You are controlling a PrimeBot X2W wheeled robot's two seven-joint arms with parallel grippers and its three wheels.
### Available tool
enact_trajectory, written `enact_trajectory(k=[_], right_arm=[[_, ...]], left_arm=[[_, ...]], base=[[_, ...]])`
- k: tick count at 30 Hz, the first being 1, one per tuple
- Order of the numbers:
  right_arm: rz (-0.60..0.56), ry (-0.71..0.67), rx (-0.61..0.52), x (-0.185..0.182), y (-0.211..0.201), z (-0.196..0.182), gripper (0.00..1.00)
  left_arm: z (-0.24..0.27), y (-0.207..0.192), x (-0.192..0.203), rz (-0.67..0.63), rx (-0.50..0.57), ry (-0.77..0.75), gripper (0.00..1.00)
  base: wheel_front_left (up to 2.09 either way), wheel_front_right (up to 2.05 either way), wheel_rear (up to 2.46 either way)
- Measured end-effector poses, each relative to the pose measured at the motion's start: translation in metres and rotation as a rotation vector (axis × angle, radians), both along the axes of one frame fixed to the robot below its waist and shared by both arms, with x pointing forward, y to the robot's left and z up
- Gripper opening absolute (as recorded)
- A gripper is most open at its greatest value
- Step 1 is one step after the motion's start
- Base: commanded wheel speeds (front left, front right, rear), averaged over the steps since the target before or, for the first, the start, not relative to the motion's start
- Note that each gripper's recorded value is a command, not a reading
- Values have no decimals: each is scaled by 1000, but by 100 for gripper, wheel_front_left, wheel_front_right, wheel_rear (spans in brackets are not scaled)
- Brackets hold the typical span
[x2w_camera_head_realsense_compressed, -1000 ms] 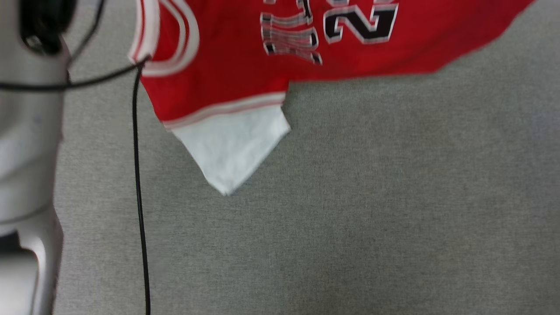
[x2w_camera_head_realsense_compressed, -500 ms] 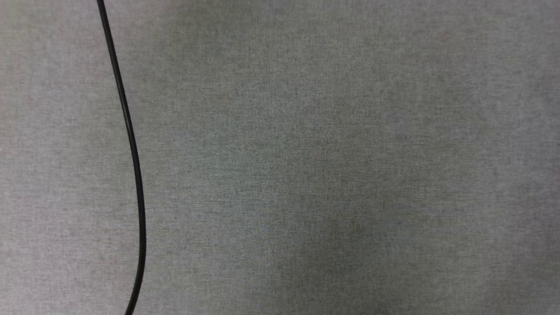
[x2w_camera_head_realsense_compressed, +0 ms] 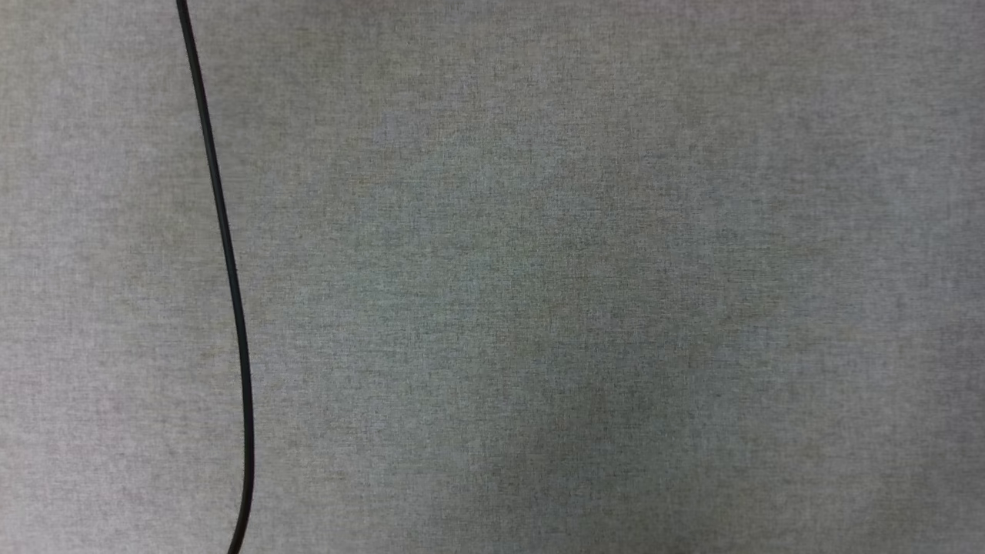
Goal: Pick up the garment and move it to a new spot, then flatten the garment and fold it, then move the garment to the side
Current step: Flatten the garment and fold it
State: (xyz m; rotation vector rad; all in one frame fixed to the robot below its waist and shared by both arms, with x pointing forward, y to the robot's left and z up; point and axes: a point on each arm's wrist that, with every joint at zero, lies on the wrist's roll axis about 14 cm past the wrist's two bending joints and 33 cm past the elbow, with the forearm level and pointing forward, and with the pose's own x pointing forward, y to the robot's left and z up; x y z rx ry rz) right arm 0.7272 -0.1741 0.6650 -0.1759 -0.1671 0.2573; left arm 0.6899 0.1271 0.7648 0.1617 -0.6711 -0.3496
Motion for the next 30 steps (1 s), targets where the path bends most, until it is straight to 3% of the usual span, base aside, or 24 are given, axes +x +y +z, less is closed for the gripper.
enact_trajectory(k=[1,2,13,21,30], right_arm=[[7,20,8,-1,2,-11,0],[30,88,18,-7,9,-46,0],[114,304,36,-65,29,-152,0],[159,456,26,-139,24,-205,0],[164,560,26,-221,5,-222,0]], left_arm=[[-9,4,1,6,-6,21,0],[-46,12,1,9,-35,102,0],[-165,28,-57,24,-132,335,0],[-229,33,-131,54,-168,508,0],[-283,45,-225,111,-169,697,0]], base=[[0,0,0],[0,0,0],[0,0,0],[0,0,0],[0,0,0]])
